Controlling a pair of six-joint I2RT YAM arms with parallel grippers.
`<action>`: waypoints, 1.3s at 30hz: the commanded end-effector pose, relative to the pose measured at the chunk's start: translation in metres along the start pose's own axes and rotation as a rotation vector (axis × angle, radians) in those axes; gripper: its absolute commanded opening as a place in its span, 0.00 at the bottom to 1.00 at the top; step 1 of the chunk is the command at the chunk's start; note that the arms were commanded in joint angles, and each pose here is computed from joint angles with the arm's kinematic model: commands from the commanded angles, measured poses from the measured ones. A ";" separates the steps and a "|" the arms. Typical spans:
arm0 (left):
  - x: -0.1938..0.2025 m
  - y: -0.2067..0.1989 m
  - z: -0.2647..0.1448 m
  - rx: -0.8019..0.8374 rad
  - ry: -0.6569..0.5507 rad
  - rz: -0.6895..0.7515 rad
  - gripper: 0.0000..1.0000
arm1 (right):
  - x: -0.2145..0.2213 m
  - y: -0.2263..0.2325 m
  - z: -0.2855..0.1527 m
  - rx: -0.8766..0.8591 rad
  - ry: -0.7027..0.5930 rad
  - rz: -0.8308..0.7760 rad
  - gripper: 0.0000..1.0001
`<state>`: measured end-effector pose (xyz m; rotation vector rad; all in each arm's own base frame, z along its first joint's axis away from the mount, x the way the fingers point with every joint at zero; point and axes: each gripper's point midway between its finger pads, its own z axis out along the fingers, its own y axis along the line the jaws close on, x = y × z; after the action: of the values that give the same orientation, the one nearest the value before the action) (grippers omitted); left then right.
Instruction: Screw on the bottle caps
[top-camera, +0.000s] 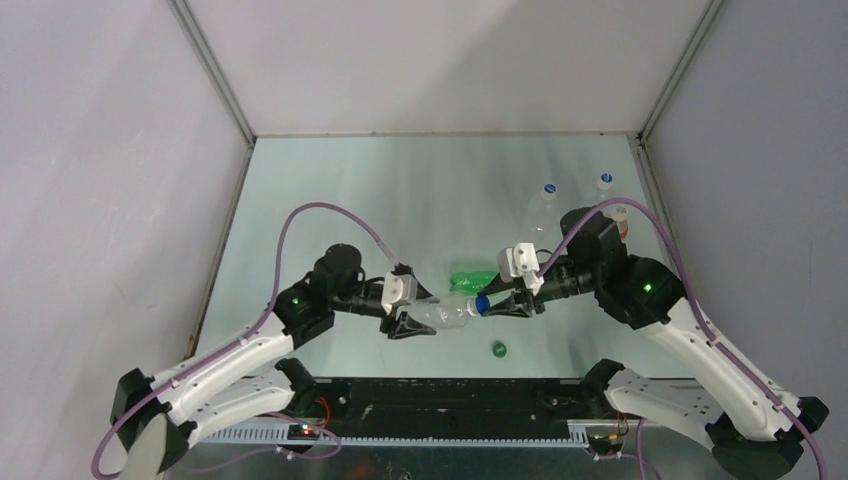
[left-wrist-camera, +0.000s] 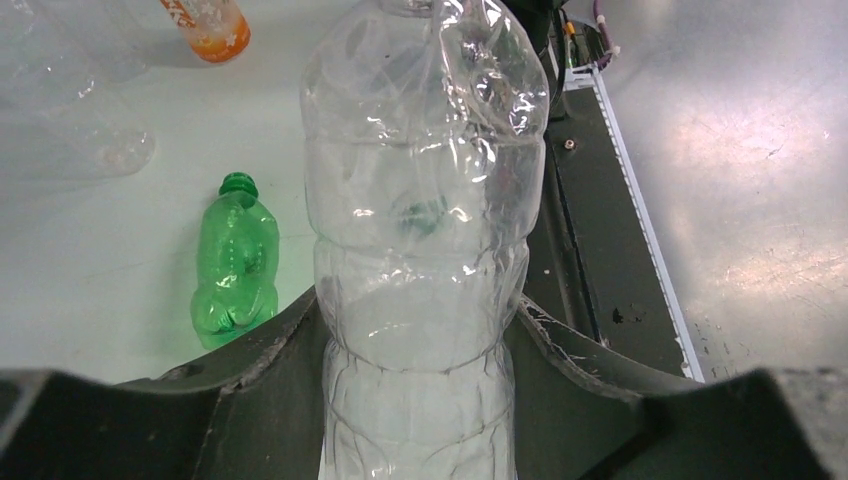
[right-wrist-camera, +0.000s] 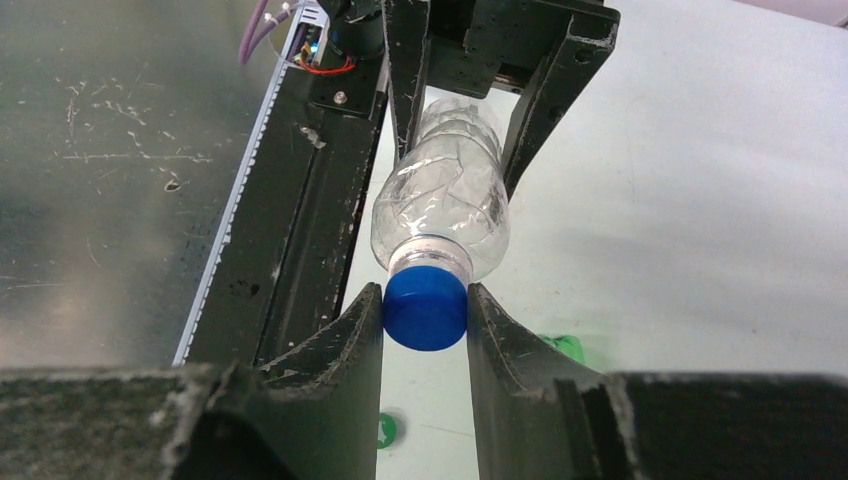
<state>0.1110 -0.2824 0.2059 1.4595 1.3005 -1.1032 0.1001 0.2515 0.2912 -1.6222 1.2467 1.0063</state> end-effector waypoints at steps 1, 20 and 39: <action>-0.050 0.017 -0.001 -0.039 -0.131 0.110 0.00 | 0.001 0.012 0.003 -0.071 -0.001 0.029 0.00; -0.083 0.054 -0.003 -0.227 -0.231 0.231 0.00 | 0.018 -0.008 0.023 -0.036 0.056 0.299 0.00; -0.116 0.099 -0.012 -0.704 -0.283 0.404 0.00 | 0.078 -0.073 0.005 0.780 0.144 1.263 0.00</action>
<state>0.1943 -0.2865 0.1875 1.2557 1.3711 -0.4867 0.1820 0.2608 0.2676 -0.5802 2.1729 0.9951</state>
